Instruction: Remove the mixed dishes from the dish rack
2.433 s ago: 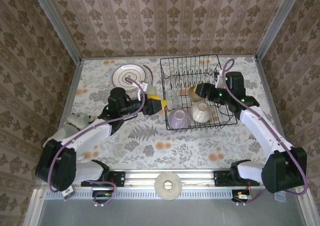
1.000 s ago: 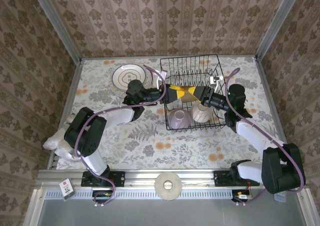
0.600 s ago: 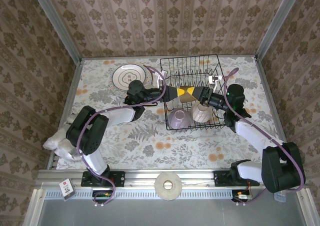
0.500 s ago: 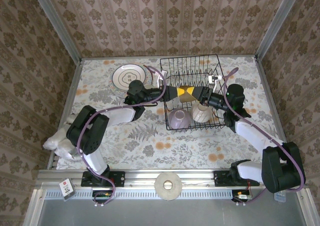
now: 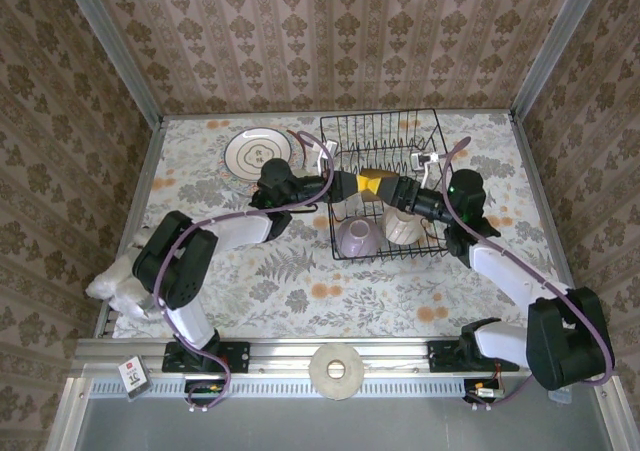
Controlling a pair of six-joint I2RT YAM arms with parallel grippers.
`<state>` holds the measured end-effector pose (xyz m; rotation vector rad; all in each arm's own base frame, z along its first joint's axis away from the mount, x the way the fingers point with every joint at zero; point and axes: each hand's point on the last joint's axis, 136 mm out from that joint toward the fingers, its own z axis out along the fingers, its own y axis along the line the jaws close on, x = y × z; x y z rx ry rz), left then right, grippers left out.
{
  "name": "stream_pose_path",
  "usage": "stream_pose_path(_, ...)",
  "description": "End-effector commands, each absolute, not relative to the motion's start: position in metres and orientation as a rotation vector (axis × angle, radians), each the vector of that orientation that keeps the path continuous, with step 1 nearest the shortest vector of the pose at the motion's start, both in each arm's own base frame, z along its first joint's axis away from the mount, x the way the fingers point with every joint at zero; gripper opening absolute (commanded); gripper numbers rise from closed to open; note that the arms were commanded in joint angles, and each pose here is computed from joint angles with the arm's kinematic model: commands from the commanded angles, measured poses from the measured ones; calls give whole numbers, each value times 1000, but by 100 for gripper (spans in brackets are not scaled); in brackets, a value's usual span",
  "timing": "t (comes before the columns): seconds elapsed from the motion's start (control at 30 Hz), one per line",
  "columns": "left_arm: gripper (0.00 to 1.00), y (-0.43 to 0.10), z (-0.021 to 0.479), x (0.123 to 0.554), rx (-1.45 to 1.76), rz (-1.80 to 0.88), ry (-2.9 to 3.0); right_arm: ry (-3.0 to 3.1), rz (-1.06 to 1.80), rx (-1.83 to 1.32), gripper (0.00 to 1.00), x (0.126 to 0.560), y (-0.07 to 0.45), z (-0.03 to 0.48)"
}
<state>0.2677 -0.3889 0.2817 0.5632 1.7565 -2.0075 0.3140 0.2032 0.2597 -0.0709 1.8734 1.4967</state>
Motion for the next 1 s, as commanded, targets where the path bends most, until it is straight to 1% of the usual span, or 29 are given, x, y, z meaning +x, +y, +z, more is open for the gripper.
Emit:
stream_pose_path(0.0, 0, -382, 300, 286, 547, -1843, 1713, 1859, 1447, -239, 100, 291, 218, 272)
stream_pose_path(0.1, 0, -369, 295, 303, 483, -1693, 1799, 1842, 1395, -260, 100, 284, 219, 274)
stream_pose_path(0.27, 0, -336, 293, 318, 442, -1391, 1930, 1837, 1334, -262, 100, 282, 216, 272)
stream_pose_path(0.4, 0, -302, 291, 318, 456, -1104, 2052, 1843, 1288, -270, 100, 281, 216, 270)
stream_pose_path(0.57, 0, -239, 280, 311, 469, -647, 2240, 1876, 1201, -302, 100, 281, 222, 259)
stream_pose_path(0.63, 0, -213, 274, 306, 469, -516, 2317, 1896, 1168, -318, 100, 280, 226, 254)
stream_pose_path(0.8, 0, -170, 255, 296, 469, -353, 2486, 1915, 1116, -345, 100, 280, 233, 246)
stream_pose_path(0.97, 0, -151, 236, 300, 521, -185, 2600, 1938, 1065, -402, 100, 275, 245, 239)
